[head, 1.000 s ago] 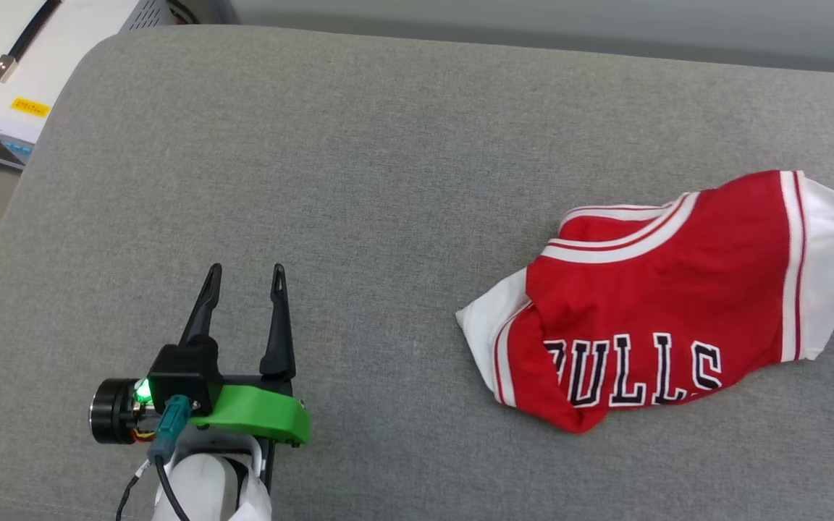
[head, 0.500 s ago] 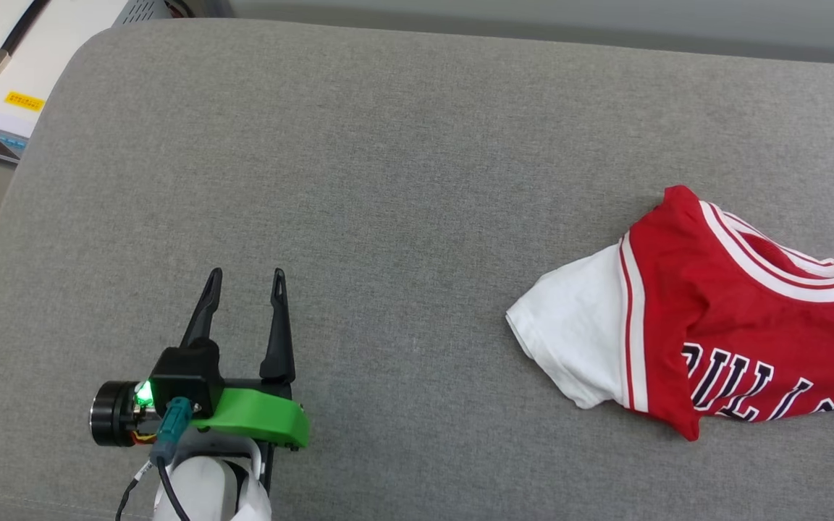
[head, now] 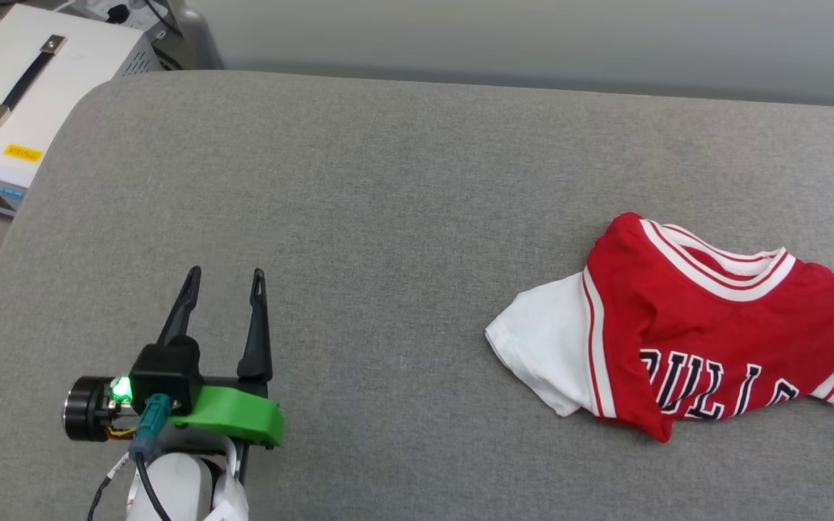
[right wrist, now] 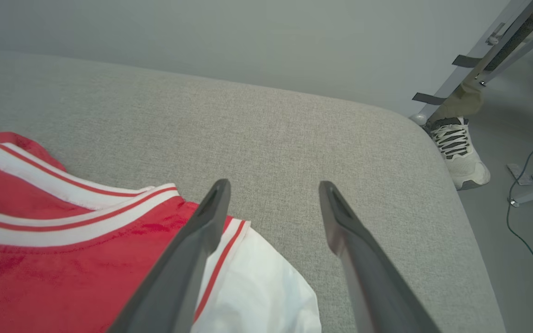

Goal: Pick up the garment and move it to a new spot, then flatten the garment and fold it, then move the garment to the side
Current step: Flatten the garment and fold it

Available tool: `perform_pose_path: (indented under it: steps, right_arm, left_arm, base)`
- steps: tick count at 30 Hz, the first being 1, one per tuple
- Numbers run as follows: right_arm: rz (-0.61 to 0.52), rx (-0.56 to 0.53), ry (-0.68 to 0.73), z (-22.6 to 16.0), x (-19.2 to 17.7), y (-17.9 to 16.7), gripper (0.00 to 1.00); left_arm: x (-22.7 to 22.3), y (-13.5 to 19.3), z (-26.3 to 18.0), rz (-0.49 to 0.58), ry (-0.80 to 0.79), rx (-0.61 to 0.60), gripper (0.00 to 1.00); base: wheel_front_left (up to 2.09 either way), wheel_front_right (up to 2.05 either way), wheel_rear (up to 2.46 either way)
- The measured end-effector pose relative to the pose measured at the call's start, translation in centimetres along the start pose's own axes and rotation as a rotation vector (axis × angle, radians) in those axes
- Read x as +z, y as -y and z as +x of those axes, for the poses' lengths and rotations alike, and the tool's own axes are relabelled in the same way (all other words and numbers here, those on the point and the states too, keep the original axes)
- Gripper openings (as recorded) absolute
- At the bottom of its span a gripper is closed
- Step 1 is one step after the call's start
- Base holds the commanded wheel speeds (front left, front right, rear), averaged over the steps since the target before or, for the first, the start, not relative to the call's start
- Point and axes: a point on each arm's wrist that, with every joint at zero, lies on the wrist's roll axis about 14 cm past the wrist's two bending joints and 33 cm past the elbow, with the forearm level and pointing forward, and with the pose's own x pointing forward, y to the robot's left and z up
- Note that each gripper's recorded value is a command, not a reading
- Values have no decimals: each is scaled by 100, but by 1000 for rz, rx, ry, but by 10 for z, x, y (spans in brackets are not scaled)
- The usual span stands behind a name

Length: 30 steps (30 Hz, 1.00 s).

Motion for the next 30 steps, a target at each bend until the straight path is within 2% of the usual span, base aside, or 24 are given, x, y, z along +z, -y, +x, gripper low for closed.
perform_pose_path:
  steps: [5,9,12,18,25,30]
  right_arm:
    - [-3,-2,201,-4,45,-12,100]
    - [5,-13,417,-17,98,-24,100]
    - [-5,-16,501,-34,101,-41,100]
    - [26,-8,565,-59,84,-82,100]
    - [55,1,555,-68,68,-102,100]
    - [39,0,527,-67,58,-105,100]
  left_arm:
    - [20,11,15,18,60,-72,100]
    - [39,24,35,55,117,-148,100]
    - [56,36,51,58,161,-205,100]
    - [81,77,87,11,169,-343,100]
    - [81,152,112,78,-27,-602,100]
    - [36,199,100,158,-338,-778,100]
  base:
    - [0,0,0]
    - [0,0,0]
    - [0,0,0]
    - [0,0,0]
    - [0,0,0]
    - [0,0,0]
